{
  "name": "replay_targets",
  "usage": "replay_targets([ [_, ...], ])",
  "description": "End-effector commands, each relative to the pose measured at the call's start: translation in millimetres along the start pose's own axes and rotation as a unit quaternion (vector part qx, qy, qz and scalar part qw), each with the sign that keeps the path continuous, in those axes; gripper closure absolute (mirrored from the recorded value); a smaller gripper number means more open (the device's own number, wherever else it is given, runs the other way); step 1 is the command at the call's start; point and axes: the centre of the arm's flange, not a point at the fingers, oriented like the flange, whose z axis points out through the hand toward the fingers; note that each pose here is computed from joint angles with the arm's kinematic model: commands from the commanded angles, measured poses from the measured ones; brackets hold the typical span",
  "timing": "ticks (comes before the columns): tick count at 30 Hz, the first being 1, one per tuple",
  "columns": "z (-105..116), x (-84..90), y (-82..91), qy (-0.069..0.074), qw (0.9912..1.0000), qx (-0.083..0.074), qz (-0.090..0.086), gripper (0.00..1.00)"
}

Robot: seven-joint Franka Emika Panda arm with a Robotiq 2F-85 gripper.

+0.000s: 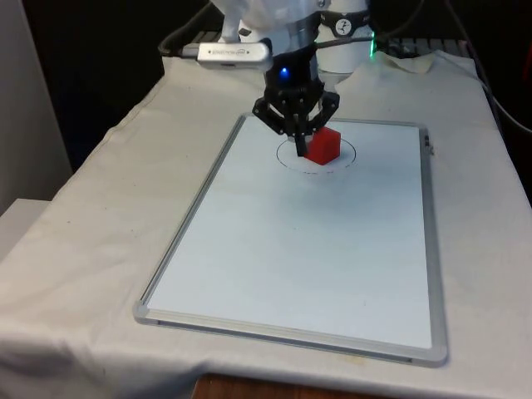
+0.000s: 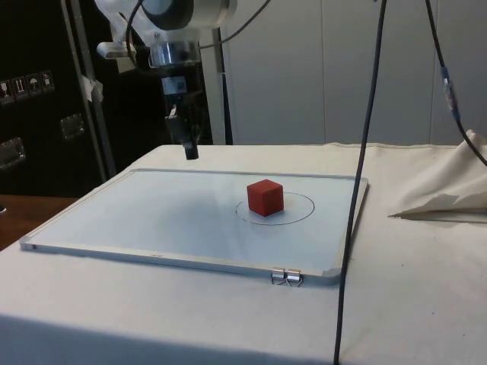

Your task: Push the cube into the marked area.

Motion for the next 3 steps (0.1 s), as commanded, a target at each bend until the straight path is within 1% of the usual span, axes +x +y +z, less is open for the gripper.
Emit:
replay_targets([
  [1,-1.3,-0.2,-3.4,0.008,0.99994,-0.007,0.002,1.0],
  [2,-2.4,-0.1,-3.2,0.01,0.99991,-0.008,0.003,1.0],
  [3,-0.5,1.0,-2.4,0.004,0.99999,-0.003,0.001,1.0],
])
